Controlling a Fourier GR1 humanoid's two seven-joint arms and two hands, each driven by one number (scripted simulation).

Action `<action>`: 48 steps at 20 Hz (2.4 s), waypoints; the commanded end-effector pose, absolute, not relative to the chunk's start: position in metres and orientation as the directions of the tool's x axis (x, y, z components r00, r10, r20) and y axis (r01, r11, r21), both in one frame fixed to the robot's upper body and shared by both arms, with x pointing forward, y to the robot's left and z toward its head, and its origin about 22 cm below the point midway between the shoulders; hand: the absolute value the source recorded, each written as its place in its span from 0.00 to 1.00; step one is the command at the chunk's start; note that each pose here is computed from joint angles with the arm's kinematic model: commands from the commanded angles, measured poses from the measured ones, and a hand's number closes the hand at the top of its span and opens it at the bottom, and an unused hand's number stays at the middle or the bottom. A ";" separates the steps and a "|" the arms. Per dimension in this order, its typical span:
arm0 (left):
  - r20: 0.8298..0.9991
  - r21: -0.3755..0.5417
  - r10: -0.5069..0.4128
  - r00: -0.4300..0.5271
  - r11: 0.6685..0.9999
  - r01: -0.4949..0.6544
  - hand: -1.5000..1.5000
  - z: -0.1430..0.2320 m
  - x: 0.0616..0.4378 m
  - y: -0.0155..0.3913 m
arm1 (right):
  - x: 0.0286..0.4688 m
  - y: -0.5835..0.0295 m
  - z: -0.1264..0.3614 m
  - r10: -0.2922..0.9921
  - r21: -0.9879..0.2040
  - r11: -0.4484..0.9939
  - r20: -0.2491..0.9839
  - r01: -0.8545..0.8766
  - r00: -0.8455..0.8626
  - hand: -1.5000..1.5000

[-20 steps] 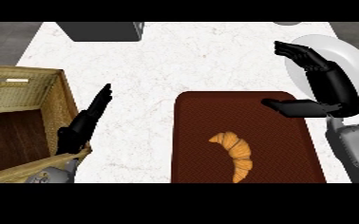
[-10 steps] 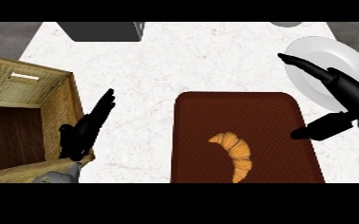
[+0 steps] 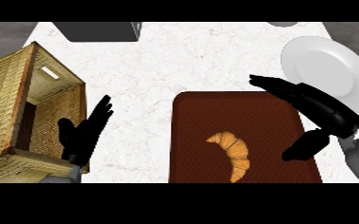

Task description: Pick the croissant from the tray and place it in the plate

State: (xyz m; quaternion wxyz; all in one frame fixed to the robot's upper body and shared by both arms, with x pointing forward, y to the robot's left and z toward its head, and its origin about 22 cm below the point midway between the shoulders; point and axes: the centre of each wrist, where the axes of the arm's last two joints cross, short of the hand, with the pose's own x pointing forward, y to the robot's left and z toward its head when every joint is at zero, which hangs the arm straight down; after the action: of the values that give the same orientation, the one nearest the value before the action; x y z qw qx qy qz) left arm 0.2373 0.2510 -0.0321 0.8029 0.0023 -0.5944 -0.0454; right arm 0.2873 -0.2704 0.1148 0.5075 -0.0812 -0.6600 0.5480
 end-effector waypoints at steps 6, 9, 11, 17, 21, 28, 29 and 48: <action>0.920 0.017 -0.016 0.392 1.000 0.002 0.50 -0.048 0.213 0.244 | 0.248 -0.219 0.093 0.751 -0.845 0.291 0.492 -0.449 -0.440 0.00; 0.928 0.005 -0.007 0.372 1.000 0.007 0.50 -0.030 0.236 0.237 | 0.253 -0.208 0.061 0.771 -0.835 0.244 0.476 -0.494 -0.424 0.00; 0.935 0.022 -0.019 0.355 1.000 -0.004 0.50 -0.028 0.244 0.233 | 0.246 -0.210 0.081 0.764 -0.815 0.248 0.497 -0.523 -0.412 0.00; 0.921 -0.015 0.009 0.391 1.000 0.012 0.50 -0.035 0.237 0.238 | 0.234 -0.195 0.055 0.755 -0.813 0.261 0.508 -0.521 -0.414 0.00; 0.925 -0.007 0.007 0.380 1.000 0.000 0.50 -0.028 0.241 0.250 | 0.230 -0.194 0.043 0.777 -0.836 0.222 0.463 -0.502 -0.427 0.00; 0.930 -0.003 0.001 0.367 1.000 0.004 0.50 -0.025 0.220 0.225 | 0.241 -0.205 0.034 0.836 -0.872 0.159 0.369 -0.464 -0.406 0.00; 0.925 0.002 -0.004 0.379 1.000 0.005 0.50 -0.035 0.231 0.242 | 0.254 -0.182 0.033 0.839 -0.873 0.169 0.371 -0.458 -0.397 0.00; 0.927 0.003 -0.004 0.376 1.000 0.002 0.50 -0.039 0.234 0.236 | 0.251 -0.160 -0.018 0.812 -0.899 -0.013 0.246 -0.437 -0.529 1.00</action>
State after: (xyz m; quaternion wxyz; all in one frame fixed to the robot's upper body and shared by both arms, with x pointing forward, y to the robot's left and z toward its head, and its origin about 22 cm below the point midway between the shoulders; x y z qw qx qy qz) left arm 0.2321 0.2448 -0.0335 0.8221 0.0049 -0.5693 -0.0058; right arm 0.2530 -0.1684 -0.0052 0.4658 -0.1681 -0.5360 0.6837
